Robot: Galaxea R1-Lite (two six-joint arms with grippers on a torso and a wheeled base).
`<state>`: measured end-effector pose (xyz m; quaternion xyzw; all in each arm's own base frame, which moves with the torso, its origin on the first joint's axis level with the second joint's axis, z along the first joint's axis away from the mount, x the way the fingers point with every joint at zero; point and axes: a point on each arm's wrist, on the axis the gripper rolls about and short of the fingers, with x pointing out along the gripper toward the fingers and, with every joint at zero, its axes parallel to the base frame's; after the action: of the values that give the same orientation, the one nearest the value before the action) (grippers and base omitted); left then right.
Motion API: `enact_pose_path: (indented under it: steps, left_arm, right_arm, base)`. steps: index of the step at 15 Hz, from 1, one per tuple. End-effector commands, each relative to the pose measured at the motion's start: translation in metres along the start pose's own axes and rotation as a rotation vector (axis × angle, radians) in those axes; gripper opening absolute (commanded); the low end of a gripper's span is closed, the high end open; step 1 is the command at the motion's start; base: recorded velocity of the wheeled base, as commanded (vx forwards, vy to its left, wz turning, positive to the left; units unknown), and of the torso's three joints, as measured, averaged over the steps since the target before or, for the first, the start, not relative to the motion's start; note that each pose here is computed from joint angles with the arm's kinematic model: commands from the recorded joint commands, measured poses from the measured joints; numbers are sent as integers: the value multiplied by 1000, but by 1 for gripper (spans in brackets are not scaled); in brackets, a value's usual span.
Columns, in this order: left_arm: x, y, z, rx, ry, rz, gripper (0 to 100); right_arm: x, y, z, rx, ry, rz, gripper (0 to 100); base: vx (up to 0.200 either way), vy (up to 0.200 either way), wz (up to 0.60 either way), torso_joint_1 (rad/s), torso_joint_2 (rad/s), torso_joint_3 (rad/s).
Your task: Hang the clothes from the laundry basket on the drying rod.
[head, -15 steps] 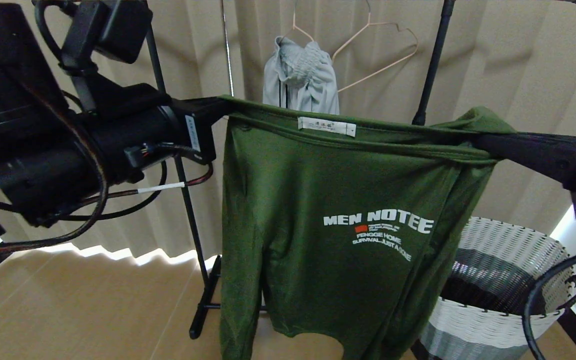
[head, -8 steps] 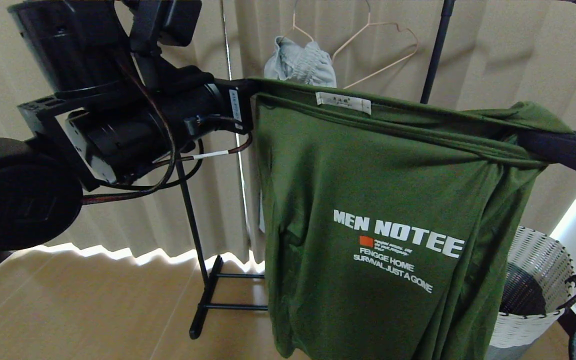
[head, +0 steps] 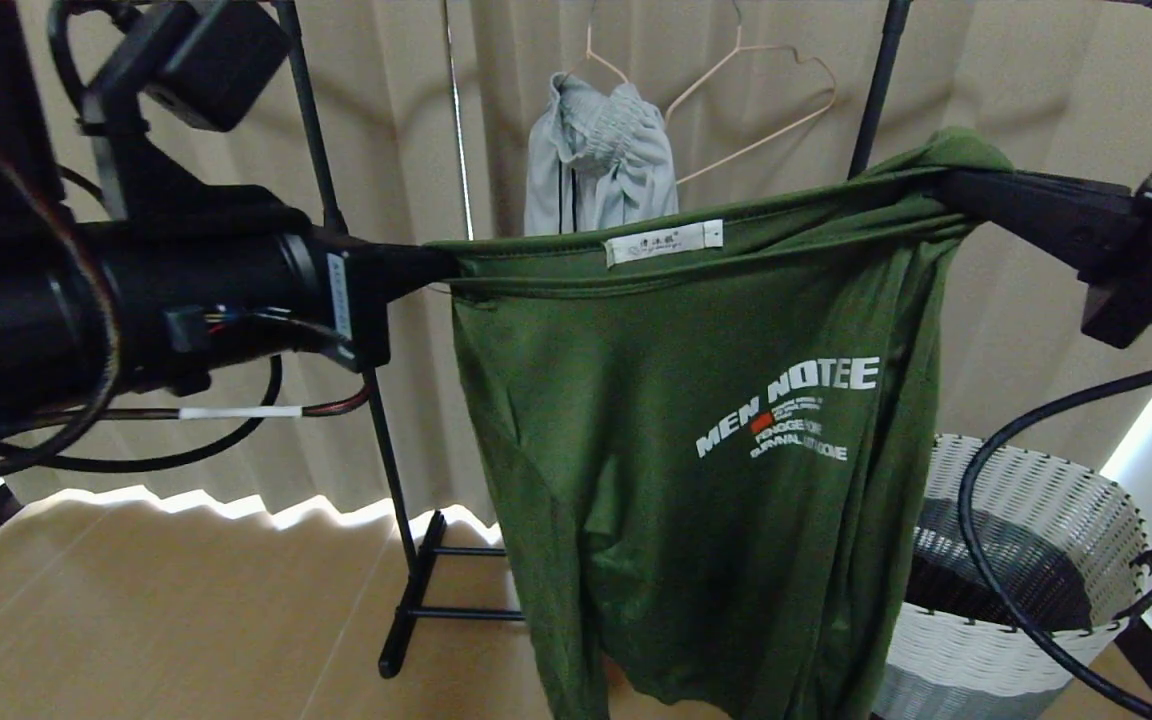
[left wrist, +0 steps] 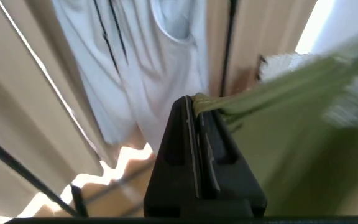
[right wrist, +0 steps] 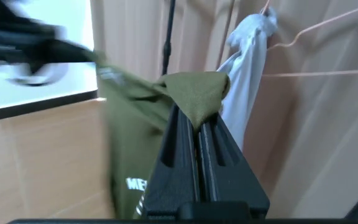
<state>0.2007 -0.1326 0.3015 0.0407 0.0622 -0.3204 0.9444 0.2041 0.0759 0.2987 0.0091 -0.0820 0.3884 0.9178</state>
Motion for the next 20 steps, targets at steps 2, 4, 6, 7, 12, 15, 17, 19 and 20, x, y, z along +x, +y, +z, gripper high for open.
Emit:
enact_pose_path:
  steps: [2, 4, 6, 7, 12, 15, 17, 19, 20]
  left_arm:
    - [-33, -5, 10, -9, -66, -42, 0]
    - [-33, -4, 10, -8, -64, -35, 0]
    - [-31, -2, 9, 1, -60, -23, 0]
    - [-25, 0, 8, 23, -53, -14, 0]
    - [-3, 5, -7, 40, -70, 40, 0]
    - [-5, 6, 8, 43, -122, 44, 0]
    - [-6, 6, 14, 43, -142, 45, 0]
    - [-5, 6, 9, 43, -126, 42, 0]
    - [-5, 6, 8, 43, -123, 42, 0]
  right_arm:
    - [21, -12, -14, 19, 34, -6, 0]
    - [19, -11, -13, 18, 32, -13, 0]
    - [9, -11, -7, 10, 24, -36, 0]
    - [5, -18, -6, 4, 26, -68, 0]
    - [-1, -17, -13, 15, 47, -79, 0]
    - [2, -19, -9, 11, 39, -80, 0]
    - [0, -20, -11, 12, 44, -90, 0]
    - [-2, -23, -10, 7, 42, -103, 0]
    - [-3, -22, -10, 9, 45, -102, 100]
  base:
    - [0, 0, 0, 0, 0, 0]
    - [0, 0, 0, 0, 0, 0]
    - [0, 0, 0, 0, 0, 0]
    - [0, 0, 0, 0, 0, 0]
    - [0, 0, 0, 0, 0, 0]
    - [0, 0, 0, 0, 0, 0]
    - [0, 0, 0, 0, 0, 0]
    - [0, 0, 0, 0, 0, 0]
    - [0, 0, 0, 0, 0, 0]
